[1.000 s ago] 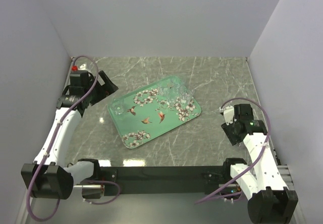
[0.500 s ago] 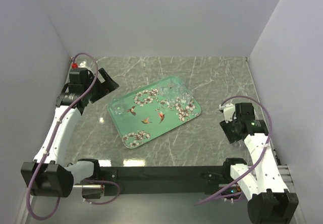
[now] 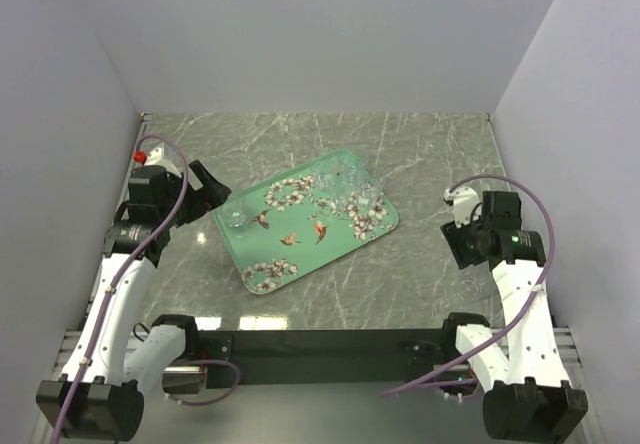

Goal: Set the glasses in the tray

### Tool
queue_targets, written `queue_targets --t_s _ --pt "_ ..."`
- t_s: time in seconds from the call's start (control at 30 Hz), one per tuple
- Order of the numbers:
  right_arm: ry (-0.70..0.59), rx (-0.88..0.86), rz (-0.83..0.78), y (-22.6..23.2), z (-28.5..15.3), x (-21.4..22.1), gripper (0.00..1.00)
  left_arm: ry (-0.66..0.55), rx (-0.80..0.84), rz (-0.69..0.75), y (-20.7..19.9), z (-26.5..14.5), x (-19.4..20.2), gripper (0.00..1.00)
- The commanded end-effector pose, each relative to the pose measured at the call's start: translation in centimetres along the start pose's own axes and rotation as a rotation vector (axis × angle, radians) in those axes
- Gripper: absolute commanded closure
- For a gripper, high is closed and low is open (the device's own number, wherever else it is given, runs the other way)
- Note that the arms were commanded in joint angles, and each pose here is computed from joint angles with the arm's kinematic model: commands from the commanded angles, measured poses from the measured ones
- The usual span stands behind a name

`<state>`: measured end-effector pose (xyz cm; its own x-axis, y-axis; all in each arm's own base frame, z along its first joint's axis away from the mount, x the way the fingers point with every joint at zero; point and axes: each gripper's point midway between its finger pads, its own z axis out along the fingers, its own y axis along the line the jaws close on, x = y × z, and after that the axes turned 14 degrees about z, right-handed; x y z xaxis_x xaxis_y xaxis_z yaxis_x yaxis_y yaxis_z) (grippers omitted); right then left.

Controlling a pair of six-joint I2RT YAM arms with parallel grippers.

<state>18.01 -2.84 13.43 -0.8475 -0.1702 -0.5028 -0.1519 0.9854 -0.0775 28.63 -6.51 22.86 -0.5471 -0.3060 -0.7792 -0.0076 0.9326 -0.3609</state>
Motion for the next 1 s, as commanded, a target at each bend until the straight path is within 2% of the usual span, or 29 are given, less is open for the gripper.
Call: queue_targets --t_s 0.0,0.27,0.5,0.77,0.87,0.97 --pt "-0.032 -0.047 -0.015 0.5 -0.9 -1.4 0.42 -0.051 0.005 0.006 0.0 -0.5 -0.5 0.01" --pt "0.092 -0.115 0.047 1.9 0.2 1.2 0.45 -0.051 -0.031 0.048 0.7 -0.8 -0.6 0.01" --pt "0.162 -0.024 0.063 0.7 1.0 3.9 0.58 -0.038 -0.037 0.045 1.1 -0.2 0.2 0.01" --pt "0.218 0.019 0.072 0.0 2.2 5.5 0.61 -0.032 -0.041 0.04 1.3 0.1 0.6 0.01" --pt "0.254 0.001 0.068 0.1 3.0 5.5 0.69 -0.027 -0.046 0.043 1.4 0.1 0.7 0.01" --pt "0.272 -0.027 0.055 0.2 3.5 5.0 0.81 -0.027 -0.056 0.044 1.6 -0.1 0.6 0.01"
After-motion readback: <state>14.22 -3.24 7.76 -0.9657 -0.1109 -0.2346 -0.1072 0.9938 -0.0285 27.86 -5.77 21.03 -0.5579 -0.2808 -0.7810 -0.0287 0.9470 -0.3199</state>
